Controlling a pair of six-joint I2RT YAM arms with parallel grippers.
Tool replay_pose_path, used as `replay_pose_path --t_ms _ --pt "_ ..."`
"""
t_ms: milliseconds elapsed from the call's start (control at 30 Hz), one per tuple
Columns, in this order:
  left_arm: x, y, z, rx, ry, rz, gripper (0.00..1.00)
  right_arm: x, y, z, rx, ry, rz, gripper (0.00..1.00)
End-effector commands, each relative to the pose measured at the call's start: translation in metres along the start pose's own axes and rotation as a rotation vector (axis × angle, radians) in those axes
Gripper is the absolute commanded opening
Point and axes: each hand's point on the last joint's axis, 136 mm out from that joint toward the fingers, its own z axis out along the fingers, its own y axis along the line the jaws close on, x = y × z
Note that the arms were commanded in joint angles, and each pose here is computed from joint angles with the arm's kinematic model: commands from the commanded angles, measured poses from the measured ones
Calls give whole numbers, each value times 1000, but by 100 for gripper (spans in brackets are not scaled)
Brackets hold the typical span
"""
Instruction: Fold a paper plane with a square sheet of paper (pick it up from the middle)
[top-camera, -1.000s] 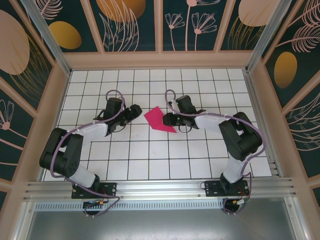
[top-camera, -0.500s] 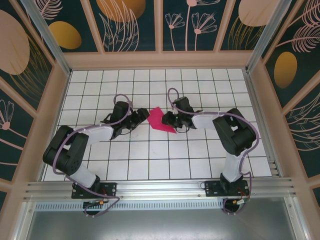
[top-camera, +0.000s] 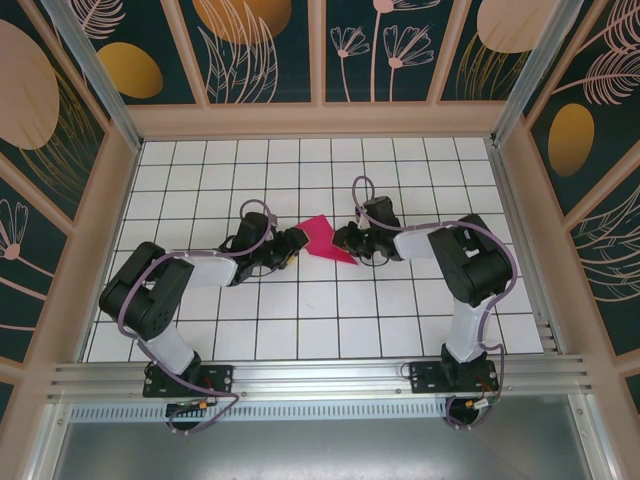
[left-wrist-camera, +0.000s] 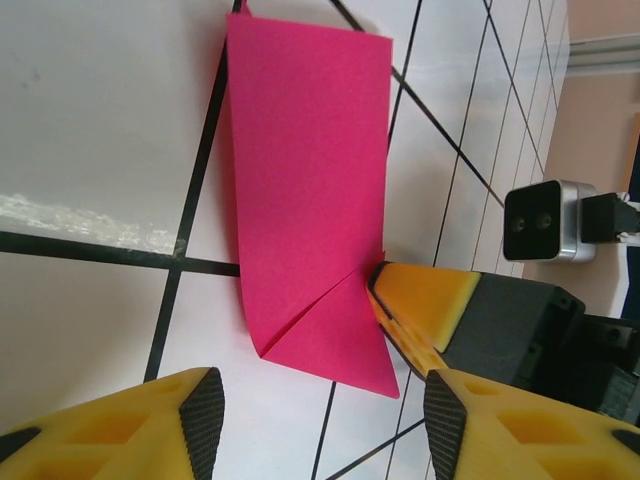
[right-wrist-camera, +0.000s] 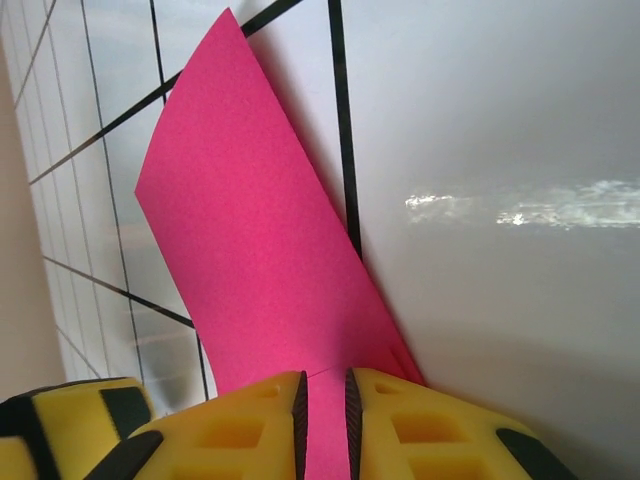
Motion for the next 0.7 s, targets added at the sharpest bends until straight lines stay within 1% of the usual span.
replay_pose_path --t_ms 0,100,267,400,500,667 --pt "6 -5 9 24 30 -27 58 12 -25 4 21 37 69 21" --pt "8 -4 15 22 46 -38 57 14 -28 3 4 44 88 21" --pt "12 -6 21 27 71 -42 54 17 -32 3 -13 47 105 21" --pt "12 -6 27 27 82 -42 49 18 -34 2 -13 49 106 21" --pt "11 -8 30 29 85 -39 44 18 -35 2 -13 49 109 21" --pt "9 -10 35 29 91 -34 43 19 -36 2 -13 53 108 21"
